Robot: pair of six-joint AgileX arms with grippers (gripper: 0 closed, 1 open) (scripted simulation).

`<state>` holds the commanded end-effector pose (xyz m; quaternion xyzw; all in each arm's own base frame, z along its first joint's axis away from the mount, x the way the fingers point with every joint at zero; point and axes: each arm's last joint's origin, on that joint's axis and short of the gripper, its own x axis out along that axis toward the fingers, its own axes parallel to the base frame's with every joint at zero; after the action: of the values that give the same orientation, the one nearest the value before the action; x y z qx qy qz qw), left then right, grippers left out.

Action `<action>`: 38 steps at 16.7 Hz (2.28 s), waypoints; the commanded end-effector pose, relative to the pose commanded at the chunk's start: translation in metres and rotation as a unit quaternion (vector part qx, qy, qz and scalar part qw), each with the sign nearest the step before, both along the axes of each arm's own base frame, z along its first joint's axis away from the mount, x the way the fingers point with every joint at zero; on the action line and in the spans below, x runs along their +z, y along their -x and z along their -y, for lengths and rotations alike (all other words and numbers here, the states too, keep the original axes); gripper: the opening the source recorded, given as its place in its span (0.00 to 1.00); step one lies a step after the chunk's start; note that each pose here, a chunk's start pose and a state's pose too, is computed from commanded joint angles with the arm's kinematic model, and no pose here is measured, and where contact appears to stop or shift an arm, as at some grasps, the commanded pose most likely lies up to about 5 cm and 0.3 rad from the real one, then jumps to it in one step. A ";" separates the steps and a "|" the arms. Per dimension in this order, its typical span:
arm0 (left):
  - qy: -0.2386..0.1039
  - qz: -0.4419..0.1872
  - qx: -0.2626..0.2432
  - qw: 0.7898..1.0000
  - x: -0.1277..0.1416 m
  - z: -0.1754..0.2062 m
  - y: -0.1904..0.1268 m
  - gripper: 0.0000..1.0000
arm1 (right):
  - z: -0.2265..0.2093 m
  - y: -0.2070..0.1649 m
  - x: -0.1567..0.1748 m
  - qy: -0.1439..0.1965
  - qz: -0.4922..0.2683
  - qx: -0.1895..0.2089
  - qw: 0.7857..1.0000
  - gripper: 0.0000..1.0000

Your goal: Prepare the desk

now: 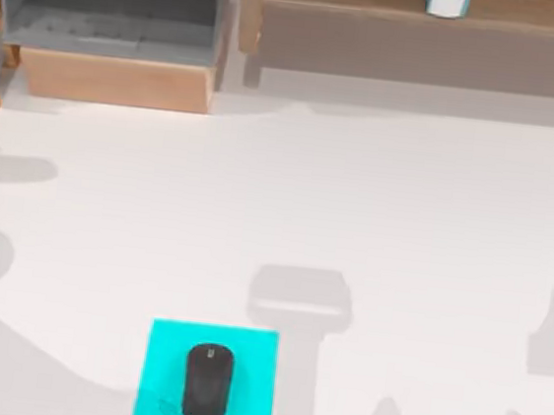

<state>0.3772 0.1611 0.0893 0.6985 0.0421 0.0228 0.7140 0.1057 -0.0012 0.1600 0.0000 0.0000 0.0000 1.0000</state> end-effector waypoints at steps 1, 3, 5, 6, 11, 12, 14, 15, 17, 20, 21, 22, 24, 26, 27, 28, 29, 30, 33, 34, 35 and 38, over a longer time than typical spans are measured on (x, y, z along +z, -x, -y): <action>0.000 -0.002 0.000 1.000 -0.001 0.000 -0.003 0.00 | 0.000 0.000 0.000 0.000 0.000 0.000 1.000 1.00; -0.001 -0.003 0.002 1.000 -0.003 -0.002 -0.016 0.00 | 0.000 0.000 0.000 0.000 0.000 0.000 1.000 1.00; -0.003 0.000 0.002 1.000 -0.002 -0.002 -0.034 0.00 | 0.000 0.000 0.000 0.000 0.000 0.000 1.000 1.00; -0.004 0.002 0.002 1.000 -0.001 -0.002 -0.044 0.00 | 0.000 0.000 0.000 0.000 0.000 0.000 1.000 1.00; 0.000 0.001 0.000 1.000 0.000 0.001 -0.063 0.00 | 0.000 0.000 0.000 0.000 0.000 0.000 1.000 1.00; 0.000 0.001 0.000 1.000 0.000 0.001 -0.063 0.00 | 0.000 0.000 0.000 0.000 0.000 0.000 1.000 1.00; 0.000 0.001 0.000 1.000 0.000 0.001 -0.063 0.08 | 0.000 0.000 0.000 0.000 0.000 0.000 1.000 1.00; 0.000 0.001 0.000 1.000 0.000 0.001 -0.063 0.15 | 0.000 0.000 0.000 0.000 0.000 0.000 1.000 1.00; 0.000 0.001 0.000 1.000 0.000 0.001 -0.063 0.30 | 0.000 0.000 0.000 0.000 0.000 0.000 1.000 1.00; 0.000 0.001 0.000 1.000 0.000 0.001 -0.063 0.53 | 0.000 0.000 0.000 0.000 0.000 0.000 1.000 1.00; 0.000 0.001 0.000 1.000 0.000 0.001 -0.063 0.60 | 0.000 0.000 0.000 0.000 0.000 0.000 1.000 1.00; 0.000 0.001 0.000 1.000 0.000 0.001 -0.063 0.68 | 0.000 0.000 0.000 0.000 0.000 0.000 1.000 1.00; 0.000 0.001 0.000 1.000 0.000 0.001 -0.063 0.83 | 0.000 0.000 0.000 0.000 0.000 0.000 1.000 1.00; 0.000 0.001 0.000 1.000 0.000 0.001 -0.063 0.98 | 0.000 0.000 0.000 0.000 0.000 0.000 1.000 1.00; 0.000 0.001 0.000 1.000 0.000 0.001 -0.063 1.00 | 0.000 0.000 0.000 0.000 0.000 0.000 1.000 1.00; 0.000 0.001 0.000 1.000 0.000 0.001 -0.063 1.00 | 0.000 0.000 0.000 0.000 0.000 0.000 1.000 1.00; 0.000 0.001 0.000 1.000 0.000 0.001 -0.063 1.00 | 0.000 0.000 0.000 0.000 0.000 0.000 1.000 1.00; 0.000 0.001 0.000 1.000 0.000 0.001 -0.063 1.00 | 0.000 0.000 0.000 0.000 0.000 0.000 1.000 1.00; 0.000 0.001 0.000 1.000 0.000 0.001 -0.063 1.00 | 0.000 0.000 0.000 0.000 0.000 0.000 1.000 1.00; 0.000 0.001 0.000 1.000 0.000 0.001 -0.063 1.00 | 0.000 0.000 0.000 0.000 0.000 0.000 1.000 1.00; 0.011 -0.020 0.004 1.000 -0.012 -0.001 -0.058 1.00 | 0.000 0.000 0.000 0.000 0.000 0.000 1.000 1.00; 0.010 -0.019 0.004 1.000 -0.011 -0.001 -0.051 1.00 | 0.000 0.000 0.000 0.000 0.000 0.000 1.000 1.00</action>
<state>0.4279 0.1620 0.0781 0.6912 0.0584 0.0118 0.7202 0.1057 -0.0012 0.1600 0.0000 0.0000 0.0000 1.0000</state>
